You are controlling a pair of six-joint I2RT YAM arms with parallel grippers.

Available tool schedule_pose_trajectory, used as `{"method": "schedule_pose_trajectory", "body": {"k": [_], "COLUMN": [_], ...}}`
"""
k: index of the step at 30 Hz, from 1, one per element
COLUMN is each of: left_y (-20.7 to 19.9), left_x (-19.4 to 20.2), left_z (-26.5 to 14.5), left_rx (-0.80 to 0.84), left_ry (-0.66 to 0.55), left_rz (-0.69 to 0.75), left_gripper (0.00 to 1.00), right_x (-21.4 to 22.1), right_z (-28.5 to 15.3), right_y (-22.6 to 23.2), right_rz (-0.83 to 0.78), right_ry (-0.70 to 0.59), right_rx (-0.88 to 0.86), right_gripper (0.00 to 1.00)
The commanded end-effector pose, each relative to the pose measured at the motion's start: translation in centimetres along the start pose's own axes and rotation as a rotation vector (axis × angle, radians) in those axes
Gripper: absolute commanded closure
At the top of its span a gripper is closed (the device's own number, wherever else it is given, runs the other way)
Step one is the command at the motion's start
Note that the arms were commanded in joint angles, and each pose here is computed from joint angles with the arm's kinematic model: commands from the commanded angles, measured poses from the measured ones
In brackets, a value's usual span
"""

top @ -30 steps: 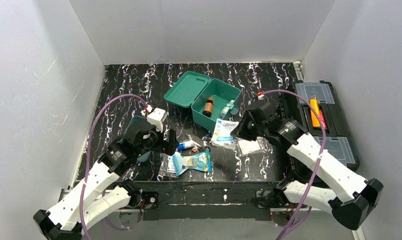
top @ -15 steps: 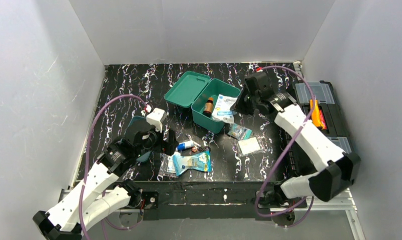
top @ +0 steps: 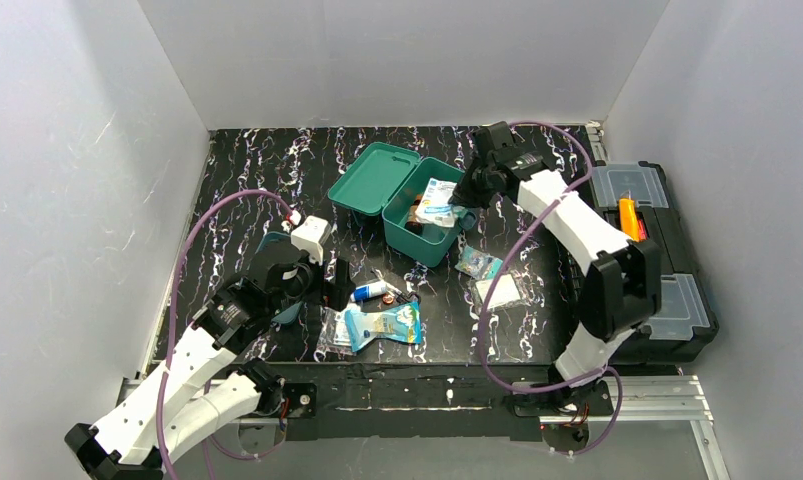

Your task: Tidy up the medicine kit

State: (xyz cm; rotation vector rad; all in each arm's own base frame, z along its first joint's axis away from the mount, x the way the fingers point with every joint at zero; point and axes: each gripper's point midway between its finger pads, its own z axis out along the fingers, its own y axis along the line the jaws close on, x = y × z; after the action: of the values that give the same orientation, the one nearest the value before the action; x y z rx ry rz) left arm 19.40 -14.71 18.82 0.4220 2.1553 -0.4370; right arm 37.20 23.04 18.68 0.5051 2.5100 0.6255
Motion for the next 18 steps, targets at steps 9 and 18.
{"method": "schedule_pose_trajectory", "body": {"k": [9,18], "left_y": [0.3,0.5], "left_x": [-0.5,-0.4], "left_z": [-0.3,-0.3], "left_rx": [-0.016,-0.027], "left_ry": [-0.015,-0.012], "left_rz": [0.017,0.019], "left_gripper": [0.02,0.02], "right_x": [-3.6,-5.2], "right_z": [5.9,10.0], "right_y": [1.4,0.9], "right_rz": [0.108,0.146], "right_ry": [0.021,0.030], "right_rx": [-0.017,0.040], "right_gripper": [0.99,0.99]}}
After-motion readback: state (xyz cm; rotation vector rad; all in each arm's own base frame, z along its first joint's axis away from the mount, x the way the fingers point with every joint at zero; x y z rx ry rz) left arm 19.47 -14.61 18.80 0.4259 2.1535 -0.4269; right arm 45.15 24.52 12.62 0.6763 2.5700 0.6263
